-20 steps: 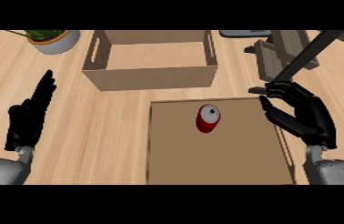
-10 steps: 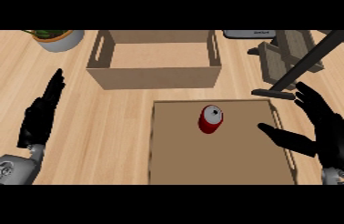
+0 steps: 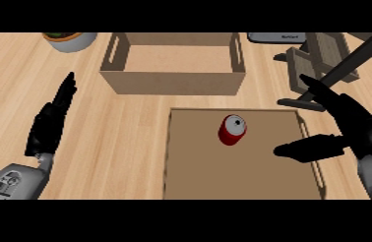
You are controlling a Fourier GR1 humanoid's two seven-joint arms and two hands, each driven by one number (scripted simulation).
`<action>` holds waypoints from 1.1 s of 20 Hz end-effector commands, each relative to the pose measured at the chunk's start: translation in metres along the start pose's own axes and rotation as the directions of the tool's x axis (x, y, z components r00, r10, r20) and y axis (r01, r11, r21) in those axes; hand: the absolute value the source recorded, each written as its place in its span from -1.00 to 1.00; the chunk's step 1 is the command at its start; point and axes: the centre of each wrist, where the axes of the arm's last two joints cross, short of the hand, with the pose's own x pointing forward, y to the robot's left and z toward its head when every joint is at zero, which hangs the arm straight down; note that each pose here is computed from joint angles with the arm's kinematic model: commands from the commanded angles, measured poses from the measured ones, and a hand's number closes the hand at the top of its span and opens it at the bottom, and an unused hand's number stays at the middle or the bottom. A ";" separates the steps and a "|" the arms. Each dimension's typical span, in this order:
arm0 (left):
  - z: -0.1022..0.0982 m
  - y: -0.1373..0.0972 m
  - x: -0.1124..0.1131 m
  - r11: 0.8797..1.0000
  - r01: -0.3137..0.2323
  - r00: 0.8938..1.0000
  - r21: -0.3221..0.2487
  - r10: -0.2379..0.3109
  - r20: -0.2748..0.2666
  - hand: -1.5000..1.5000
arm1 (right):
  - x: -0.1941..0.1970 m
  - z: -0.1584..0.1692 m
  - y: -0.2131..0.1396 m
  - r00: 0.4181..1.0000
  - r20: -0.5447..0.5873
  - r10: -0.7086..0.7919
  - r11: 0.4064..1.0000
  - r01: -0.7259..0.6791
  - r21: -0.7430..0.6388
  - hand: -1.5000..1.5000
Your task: Pick the can from the tray and place it in the tiered basket
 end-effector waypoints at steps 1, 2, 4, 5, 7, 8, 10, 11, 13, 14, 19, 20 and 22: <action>0.000 0.004 -0.016 1.000 -0.002 1.000 -0.008 0.002 -0.016 0.00 | 0.049 -0.011 0.002 0.995 -0.073 0.074 0.997 -0.072 0.030 -1.00; 0.009 -0.002 -0.002 1.000 0.007 1.000 0.001 -0.007 -0.004 0.00 | 0.055 -0.007 0.012 0.993 -0.088 0.074 0.997 -0.072 0.030 -1.00; -0.012 -0.006 0.004 1.000 -0.002 1.000 0.004 0.002 0.000 0.00 | 0.069 -0.026 0.020 0.986 -0.125 0.111 0.993 -0.105 0.058 -1.00; 0.008 -0.004 0.000 1.000 -0.002 1.000 0.002 0.002 -0.008 0.00 | 0.050 -0.022 0.023 0.983 -0.156 0.095 0.994 -0.086 0.059 -1.00; -0.006 0.020 -0.006 1.000 -0.006 1.000 0.015 0.006 -0.002 0.00 | 0.064 -0.021 0.020 0.976 -0.186 0.113 0.988 -0.091 0.122 -1.00; 0.015 0.000 -0.019 1.000 0.005 1.000 -0.014 -0.005 -0.010 0.00 | 0.062 -0.037 0.038 0.973 -0.198 0.115 0.987 -0.090 0.131 -1.00; -0.008 0.003 0.010 1.000 -0.001 1.000 0.001 0.001 -0.001 0.00 | 0.075 -0.042 0.034 0.968 -0.214 0.130 0.981 -0.095 0.166 -1.00; -0.002 0.006 0.005 1.000 -0.002 1.000 0.003 0.002 0.004 0.00 | 0.068 -0.043 0.035 0.964 -0.233 0.129 0.980 -0.088 0.178 -1.00; -0.005 0.001 0.001 1.000 0.005 1.000 0.018 -0.005 -0.008 0.00 | 0.061 -0.045 0.057 0.951 -0.255 0.178 0.974 -0.133 0.183 -1.00; -0.008 -0.008 0.009 1.000 0.009 1.000 0.025 -0.009 0.001 0.00 | 0.062 -0.052 0.053 0.945 -0.262 0.196 0.969 -0.147 0.196 -1.00; -0.009 0.008 0.005 1.000 -0.002 1.000 0.003 0.002 -0.012 0.00 | 0.052 -0.067 0.080 0.929 -0.300 0.218 0.963 -0.154 0.224 -1.00; 0.002 -0.007 -0.003 0.999 0.023 1.000 0.022 -0.023 0.000 0.00 | 0.067 -0.049 0.075 0.932 -0.277 0.233 0.958 -0.172 0.227 -1.00; 0.002 0.005 -0.007 1.000 0.006 1.000 0.005 -0.006 -0.006 0.00 | 0.056 -0.043 0.075 0.934 -0.273 0.229 0.958 -0.167 0.231 -1.00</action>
